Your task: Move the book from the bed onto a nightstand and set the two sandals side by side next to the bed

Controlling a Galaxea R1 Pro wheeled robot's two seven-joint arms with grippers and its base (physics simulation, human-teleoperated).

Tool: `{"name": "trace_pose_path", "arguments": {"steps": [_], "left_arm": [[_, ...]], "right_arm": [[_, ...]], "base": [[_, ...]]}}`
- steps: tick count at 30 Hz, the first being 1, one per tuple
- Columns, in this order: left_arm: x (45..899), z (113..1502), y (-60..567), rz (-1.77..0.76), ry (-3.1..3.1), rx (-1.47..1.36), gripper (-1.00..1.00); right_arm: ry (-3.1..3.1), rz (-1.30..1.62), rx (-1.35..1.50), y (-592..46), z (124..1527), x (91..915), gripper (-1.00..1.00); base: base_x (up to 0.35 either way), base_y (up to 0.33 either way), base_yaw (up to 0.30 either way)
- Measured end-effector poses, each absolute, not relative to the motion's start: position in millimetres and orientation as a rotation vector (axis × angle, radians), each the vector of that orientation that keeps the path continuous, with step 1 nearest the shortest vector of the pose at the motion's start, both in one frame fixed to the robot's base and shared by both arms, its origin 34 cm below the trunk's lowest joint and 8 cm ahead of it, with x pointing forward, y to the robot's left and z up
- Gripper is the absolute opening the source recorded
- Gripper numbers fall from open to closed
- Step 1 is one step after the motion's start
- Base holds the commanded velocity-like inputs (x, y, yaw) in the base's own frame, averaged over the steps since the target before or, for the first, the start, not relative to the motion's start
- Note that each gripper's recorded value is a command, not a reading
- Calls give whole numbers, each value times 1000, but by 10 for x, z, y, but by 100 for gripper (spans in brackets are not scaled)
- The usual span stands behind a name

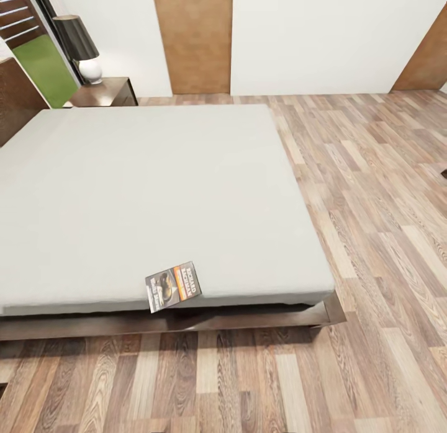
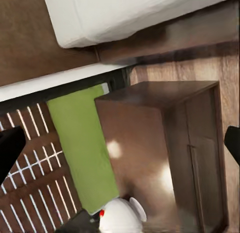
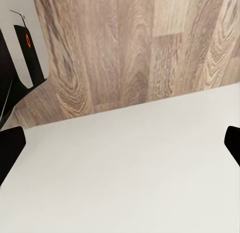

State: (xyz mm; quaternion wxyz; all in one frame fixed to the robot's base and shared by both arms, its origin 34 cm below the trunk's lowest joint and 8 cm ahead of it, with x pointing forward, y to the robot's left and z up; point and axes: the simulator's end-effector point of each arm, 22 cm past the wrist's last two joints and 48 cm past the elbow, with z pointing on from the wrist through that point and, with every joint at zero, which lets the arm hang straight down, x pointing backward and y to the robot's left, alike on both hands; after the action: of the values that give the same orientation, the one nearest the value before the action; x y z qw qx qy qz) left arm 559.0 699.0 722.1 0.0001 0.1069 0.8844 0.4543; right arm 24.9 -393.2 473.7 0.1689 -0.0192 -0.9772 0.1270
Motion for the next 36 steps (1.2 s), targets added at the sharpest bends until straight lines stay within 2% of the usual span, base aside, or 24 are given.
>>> {"name": "trace_pose_path", "arguments": {"steps": [19,36], "left_arm": [[3970,6809,7113,1552,3041,482,100],[2492,6487,7166,1655,3303,318,100]], "right_arm": [[-2808,367,-60,-3948,4706,361,100],[-2835,370,-66,-3959,4681,460,100]], "base": [[0,0,34],[0,0,72]]}}
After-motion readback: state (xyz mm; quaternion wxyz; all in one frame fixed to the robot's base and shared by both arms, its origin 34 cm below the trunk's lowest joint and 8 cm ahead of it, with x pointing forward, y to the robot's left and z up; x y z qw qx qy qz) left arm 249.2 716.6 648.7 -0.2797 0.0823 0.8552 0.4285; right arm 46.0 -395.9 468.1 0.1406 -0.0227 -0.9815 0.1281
